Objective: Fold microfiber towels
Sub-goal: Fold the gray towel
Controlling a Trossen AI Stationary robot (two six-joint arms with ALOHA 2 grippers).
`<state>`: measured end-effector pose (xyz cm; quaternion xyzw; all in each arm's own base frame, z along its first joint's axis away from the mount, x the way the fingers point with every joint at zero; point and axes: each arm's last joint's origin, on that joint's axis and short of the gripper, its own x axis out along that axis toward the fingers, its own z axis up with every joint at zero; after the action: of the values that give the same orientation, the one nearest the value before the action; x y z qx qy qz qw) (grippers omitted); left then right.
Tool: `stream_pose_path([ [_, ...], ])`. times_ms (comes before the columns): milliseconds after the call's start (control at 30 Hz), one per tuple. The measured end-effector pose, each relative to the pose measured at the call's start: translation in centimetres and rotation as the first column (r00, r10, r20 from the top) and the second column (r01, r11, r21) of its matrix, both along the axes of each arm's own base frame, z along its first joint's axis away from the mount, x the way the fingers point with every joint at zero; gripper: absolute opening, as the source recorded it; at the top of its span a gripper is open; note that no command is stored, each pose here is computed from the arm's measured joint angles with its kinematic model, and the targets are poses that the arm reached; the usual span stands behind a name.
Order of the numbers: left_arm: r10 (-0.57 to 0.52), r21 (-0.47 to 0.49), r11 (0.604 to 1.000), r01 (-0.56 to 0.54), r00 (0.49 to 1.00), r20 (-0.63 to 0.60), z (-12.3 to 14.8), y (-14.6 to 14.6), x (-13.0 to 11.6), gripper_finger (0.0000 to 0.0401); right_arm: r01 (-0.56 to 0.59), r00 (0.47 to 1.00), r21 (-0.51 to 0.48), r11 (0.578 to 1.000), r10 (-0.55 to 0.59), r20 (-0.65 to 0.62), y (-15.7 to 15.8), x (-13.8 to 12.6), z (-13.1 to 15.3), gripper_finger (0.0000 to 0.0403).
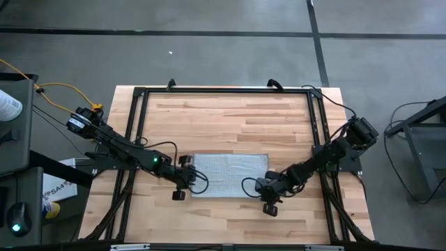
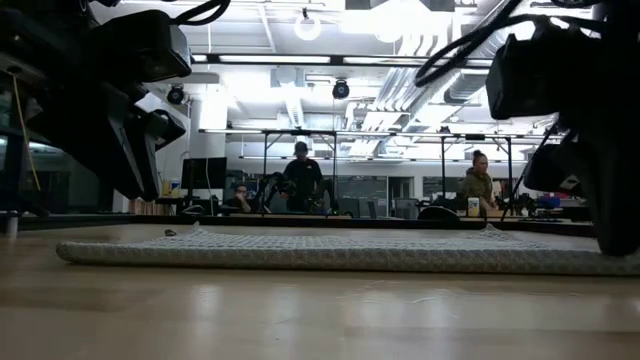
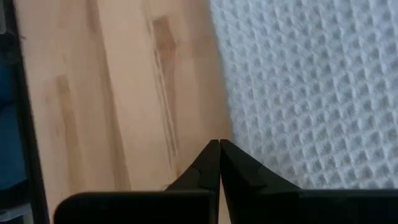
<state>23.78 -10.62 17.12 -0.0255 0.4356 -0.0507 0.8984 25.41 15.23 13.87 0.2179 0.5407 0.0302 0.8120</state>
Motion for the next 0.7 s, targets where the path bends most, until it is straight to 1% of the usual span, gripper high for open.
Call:
stream_pose_path([
  [167, 0.002, -0.003, 1.0, -0.002, 1.0, 0.0, 0.0, 0.0, 0.0, 0.0084, -0.004, 0.999, -0.004, 1.0, 0.004, 0.032, 0.08, 0.2, 0.12, 0.0002],
  [467, 0.002, -0.003, 1.0, -0.002, 1.0, 0.0, 0.0, -0.01, 0.0, 0.0084, 0.038, 0.996, -0.088, 0.995, -0.03, 0.086, -0.18, 0.37, 0.15, 0.0002],
  [700, 0.002, -0.004, 1.0, -0.002, 1.0, 0.0, 0.0, -0.01, 0.0, 0.0084, 0.05, 0.999, -0.081, 0.995, -0.05, -0.001, -0.44, -0.18, -0.2, 0.0002],
])
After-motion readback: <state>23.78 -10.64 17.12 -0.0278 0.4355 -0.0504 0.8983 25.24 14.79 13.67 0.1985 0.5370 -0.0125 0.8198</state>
